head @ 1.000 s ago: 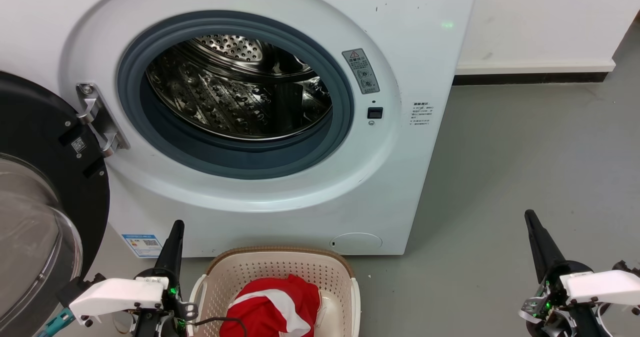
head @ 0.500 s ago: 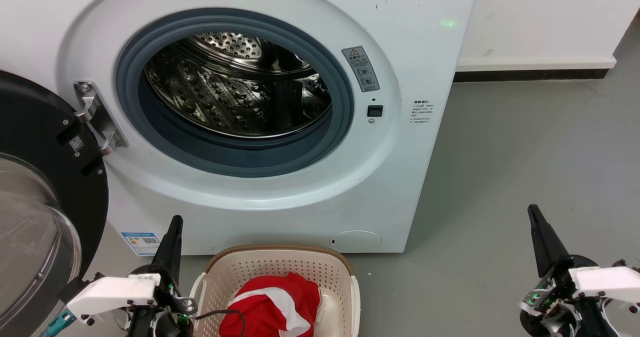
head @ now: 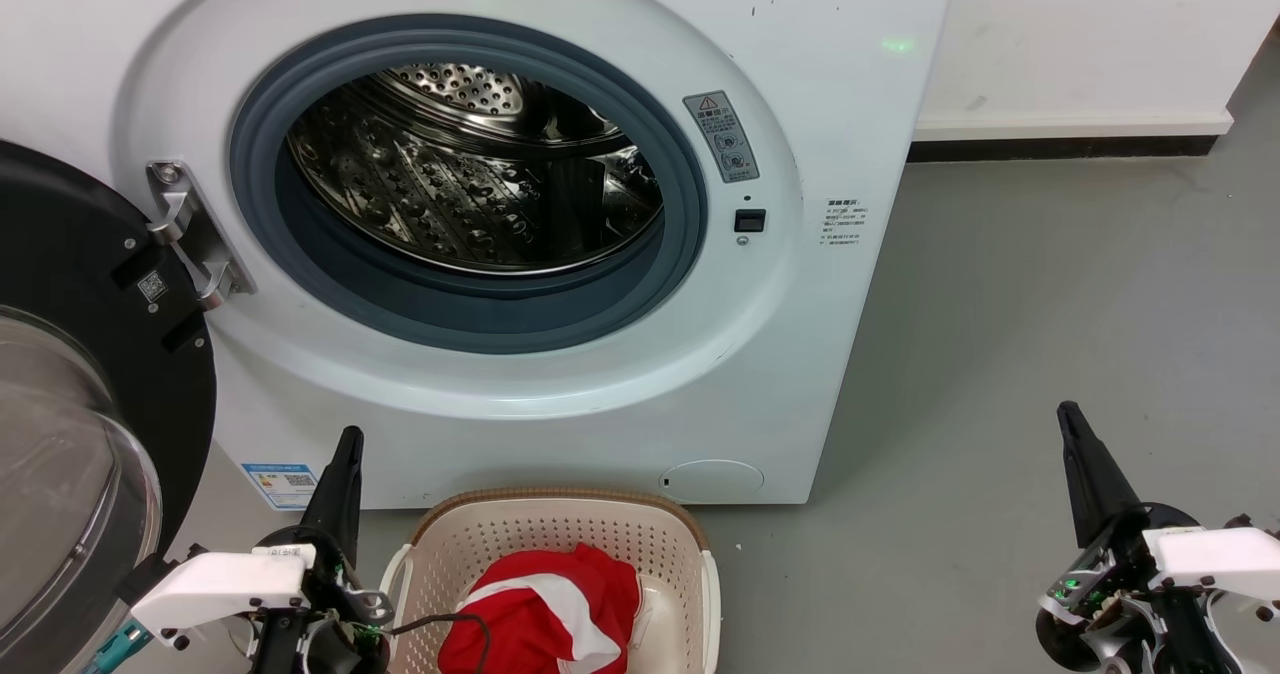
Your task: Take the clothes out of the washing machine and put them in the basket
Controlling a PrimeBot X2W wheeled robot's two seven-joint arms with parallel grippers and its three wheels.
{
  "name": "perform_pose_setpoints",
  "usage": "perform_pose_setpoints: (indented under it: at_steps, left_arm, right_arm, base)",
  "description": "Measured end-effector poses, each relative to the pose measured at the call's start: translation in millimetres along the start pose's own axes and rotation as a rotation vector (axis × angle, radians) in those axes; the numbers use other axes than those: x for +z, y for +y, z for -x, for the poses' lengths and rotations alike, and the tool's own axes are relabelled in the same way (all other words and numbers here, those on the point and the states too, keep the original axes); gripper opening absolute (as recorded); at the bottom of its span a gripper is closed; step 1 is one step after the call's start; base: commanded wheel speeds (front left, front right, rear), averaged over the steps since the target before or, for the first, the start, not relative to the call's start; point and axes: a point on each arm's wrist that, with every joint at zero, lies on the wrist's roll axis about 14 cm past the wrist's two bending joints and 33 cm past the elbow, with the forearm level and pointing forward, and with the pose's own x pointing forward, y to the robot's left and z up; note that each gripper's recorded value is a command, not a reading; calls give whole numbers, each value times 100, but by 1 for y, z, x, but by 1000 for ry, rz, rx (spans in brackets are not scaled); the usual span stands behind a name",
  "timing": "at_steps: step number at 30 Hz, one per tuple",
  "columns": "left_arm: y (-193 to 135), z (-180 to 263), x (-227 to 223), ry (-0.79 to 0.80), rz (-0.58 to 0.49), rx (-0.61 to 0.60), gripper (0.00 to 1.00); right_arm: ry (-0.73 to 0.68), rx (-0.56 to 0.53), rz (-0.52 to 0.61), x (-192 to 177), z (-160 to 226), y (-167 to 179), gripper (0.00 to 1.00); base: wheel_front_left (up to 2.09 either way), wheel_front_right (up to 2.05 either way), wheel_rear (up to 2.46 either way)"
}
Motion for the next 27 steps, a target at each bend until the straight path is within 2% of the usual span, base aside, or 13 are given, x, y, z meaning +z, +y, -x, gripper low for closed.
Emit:
perform_pose_setpoints:
  at_steps: [27]
  left_arm:
    - [0, 0, 0, 0, 0, 0, 0]
  right_arm:
    - [-2, -1, -2, 0, 0, 0, 0]
  base:
    - [0, 0, 0]
